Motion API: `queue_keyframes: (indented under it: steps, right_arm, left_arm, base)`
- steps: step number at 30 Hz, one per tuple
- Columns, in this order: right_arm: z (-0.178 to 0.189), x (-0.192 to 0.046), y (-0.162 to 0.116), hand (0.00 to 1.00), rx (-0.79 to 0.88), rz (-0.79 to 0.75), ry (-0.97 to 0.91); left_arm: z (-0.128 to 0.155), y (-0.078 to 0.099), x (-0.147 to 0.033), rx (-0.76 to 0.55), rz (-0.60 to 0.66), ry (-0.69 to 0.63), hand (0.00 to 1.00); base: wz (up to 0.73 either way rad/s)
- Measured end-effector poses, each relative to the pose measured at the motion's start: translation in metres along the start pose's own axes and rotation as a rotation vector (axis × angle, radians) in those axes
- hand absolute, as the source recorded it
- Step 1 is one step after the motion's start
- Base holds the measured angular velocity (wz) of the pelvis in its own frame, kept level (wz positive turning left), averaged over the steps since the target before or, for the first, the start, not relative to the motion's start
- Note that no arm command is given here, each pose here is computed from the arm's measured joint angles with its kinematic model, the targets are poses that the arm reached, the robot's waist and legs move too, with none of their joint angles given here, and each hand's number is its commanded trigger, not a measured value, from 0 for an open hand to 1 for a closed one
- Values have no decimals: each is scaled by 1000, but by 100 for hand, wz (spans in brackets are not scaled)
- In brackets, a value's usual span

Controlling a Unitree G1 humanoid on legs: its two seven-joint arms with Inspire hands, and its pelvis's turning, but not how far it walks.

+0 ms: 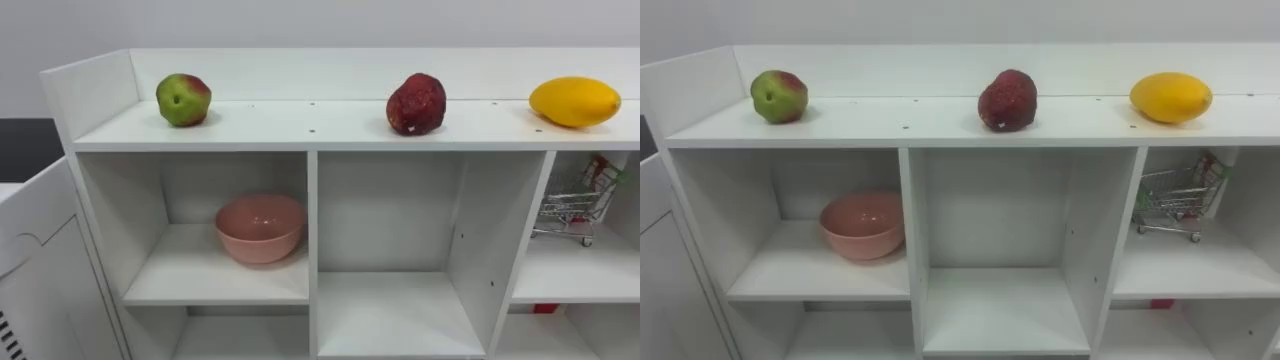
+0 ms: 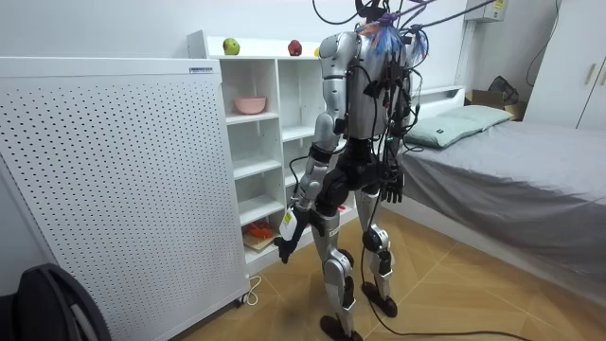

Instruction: Arrange fruit in the closet

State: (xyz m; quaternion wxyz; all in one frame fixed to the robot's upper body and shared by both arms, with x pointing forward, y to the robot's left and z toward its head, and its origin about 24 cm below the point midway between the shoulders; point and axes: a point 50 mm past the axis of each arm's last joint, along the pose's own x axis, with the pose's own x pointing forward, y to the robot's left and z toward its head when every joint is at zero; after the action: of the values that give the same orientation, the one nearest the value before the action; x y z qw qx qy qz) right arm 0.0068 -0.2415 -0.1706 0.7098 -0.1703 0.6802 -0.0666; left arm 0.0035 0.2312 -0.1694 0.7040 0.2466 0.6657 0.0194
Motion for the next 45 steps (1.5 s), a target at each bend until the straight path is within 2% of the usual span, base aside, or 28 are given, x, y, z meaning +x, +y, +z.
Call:
queue_keyframes:
  steps: [5,11,17,19,23,26,28,31,32,34,40,45]
  right_arm:
    - [2,0,0,0,-8,1,-5]
    - [2,0,0,0,83,-14,6]
    - [12,0,-9,0,547,-61,-15]
    - [25,-1,-23,0,710,-117,-68]
    - [55,-6,-53,0,889,-236,-186]
    - [91,-22,-79,0,965,-319,-365]
    - [123,-47,-102,0,1012,-384,-557]
    - [151,-79,-122,0,1027,-482,-758]
    - [155,-86,-125,0,1026,-497,-797]
    - [170,-116,-137,0,1040,-562,-954]
    - [187,-175,-152,0,1021,-731,-1245]
    - [198,-211,-157,0,957,-886,-1420]
  left_arm:
    - [0,0,0,0,0,2,0]
    - [0,0,0,2,1,0,0]
    - [0,7,0,-48,39,-10,0]
    - [-1,12,1,-51,68,-19,0]
    - [-1,20,1,-85,111,-41,0]
    - [-5,22,0,-93,132,-49,0]
    - [-5,23,0,-95,138,-53,0]
    - [-6,24,-1,-92,150,-57,0]
    - [-6,24,-1,-89,151,-59,0]
    - [-6,23,-1,-80,149,-63,0]
    - [-6,20,-2,-57,139,-74,0]
    - [-1,21,-2,-47,136,-102,0]
  base:
    - [0]
    - [0]
    - [-1]
    - [-4]
    - [-3]
    - [-7]
    - [-6]
    - [0]
    - [0]
    - [0]
    - [0]
    - [0]
